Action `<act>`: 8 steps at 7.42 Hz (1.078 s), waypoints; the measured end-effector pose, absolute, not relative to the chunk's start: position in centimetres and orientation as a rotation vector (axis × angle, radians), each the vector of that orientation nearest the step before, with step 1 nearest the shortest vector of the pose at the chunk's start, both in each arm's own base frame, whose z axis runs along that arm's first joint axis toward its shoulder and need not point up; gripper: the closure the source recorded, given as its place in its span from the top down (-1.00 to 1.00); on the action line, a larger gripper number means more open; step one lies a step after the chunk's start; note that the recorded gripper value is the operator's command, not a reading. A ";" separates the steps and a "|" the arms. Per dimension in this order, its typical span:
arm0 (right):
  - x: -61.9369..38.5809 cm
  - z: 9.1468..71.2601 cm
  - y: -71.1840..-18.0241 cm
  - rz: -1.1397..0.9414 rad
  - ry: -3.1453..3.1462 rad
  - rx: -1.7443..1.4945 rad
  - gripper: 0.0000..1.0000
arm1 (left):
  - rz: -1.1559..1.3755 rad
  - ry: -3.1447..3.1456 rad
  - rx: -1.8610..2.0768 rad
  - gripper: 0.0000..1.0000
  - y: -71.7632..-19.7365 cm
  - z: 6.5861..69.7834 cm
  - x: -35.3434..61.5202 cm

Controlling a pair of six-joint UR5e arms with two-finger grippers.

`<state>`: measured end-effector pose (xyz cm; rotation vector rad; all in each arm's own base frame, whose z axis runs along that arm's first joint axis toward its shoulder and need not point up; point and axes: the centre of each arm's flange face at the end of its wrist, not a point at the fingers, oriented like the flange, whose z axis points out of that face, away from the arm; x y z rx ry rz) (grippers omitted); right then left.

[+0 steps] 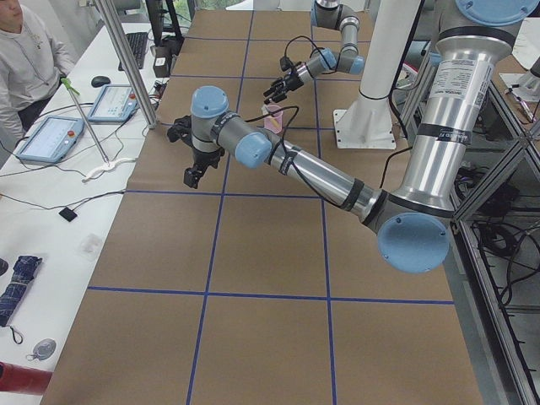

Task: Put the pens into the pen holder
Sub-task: 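Release the purple marker into the cup while the left gripper nears the orange marker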

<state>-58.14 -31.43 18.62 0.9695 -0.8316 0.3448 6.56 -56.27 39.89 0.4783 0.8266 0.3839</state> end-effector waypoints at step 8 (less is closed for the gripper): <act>-45.3 21.4 -48.2 0.260 -0.839 0.488 0.99 | 0.333 0.912 0.361 1.00 -54.1 38.6 16.5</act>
